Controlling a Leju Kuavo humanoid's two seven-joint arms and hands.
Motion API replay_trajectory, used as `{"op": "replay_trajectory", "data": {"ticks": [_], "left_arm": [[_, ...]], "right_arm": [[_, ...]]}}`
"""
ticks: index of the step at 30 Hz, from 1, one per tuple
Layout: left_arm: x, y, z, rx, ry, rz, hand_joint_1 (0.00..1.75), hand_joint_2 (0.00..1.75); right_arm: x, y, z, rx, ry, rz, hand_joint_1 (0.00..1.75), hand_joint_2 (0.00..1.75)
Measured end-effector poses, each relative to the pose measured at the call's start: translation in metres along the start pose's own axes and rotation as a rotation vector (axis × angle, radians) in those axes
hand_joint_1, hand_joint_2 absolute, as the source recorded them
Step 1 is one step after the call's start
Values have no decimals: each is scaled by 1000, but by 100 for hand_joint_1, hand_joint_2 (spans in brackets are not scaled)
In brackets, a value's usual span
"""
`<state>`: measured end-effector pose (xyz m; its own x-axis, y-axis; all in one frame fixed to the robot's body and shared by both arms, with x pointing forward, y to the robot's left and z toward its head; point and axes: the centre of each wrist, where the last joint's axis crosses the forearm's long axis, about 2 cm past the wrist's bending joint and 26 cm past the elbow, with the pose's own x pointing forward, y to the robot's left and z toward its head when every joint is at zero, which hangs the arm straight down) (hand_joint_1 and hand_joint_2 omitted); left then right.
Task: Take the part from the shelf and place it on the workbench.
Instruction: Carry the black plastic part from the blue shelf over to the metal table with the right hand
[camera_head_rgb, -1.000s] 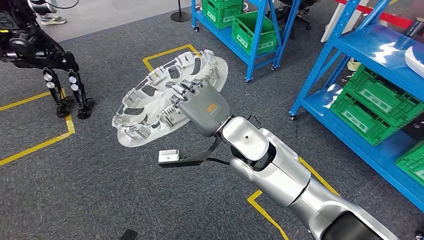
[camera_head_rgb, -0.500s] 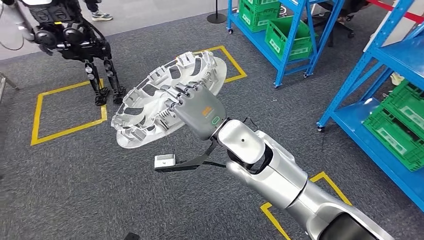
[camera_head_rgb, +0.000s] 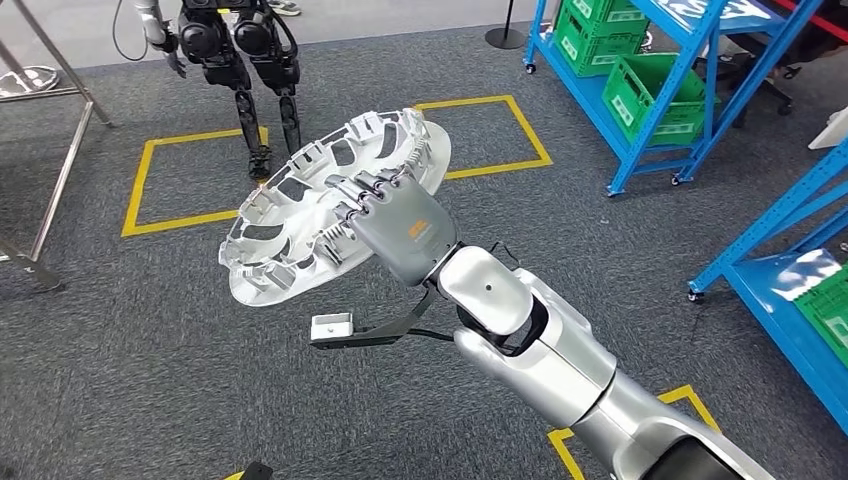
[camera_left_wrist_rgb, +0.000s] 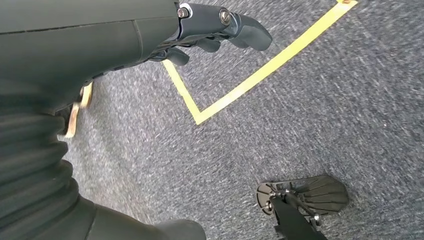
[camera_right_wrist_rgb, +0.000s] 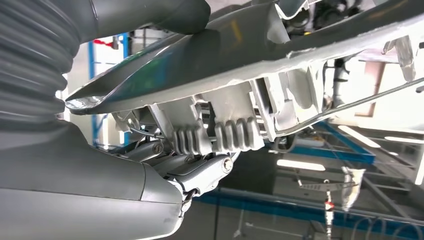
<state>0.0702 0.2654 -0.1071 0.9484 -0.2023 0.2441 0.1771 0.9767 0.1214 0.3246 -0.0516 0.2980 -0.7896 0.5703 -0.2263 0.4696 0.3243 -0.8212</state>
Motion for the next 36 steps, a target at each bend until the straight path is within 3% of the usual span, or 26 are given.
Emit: {"op": "replay_trajectory", "data": {"ticks": [19, 36], "left_arm": [[-1, 1, 0, -4, -4, 12, 0, 175], [-1, 3, 0, 11, -1, 45, 0, 175]], "right_arm": [[2, -4, -4, -16, -9, -9, 175, 175], [-12, -6, -14, -32, -26, -15, 175, 175]]}}
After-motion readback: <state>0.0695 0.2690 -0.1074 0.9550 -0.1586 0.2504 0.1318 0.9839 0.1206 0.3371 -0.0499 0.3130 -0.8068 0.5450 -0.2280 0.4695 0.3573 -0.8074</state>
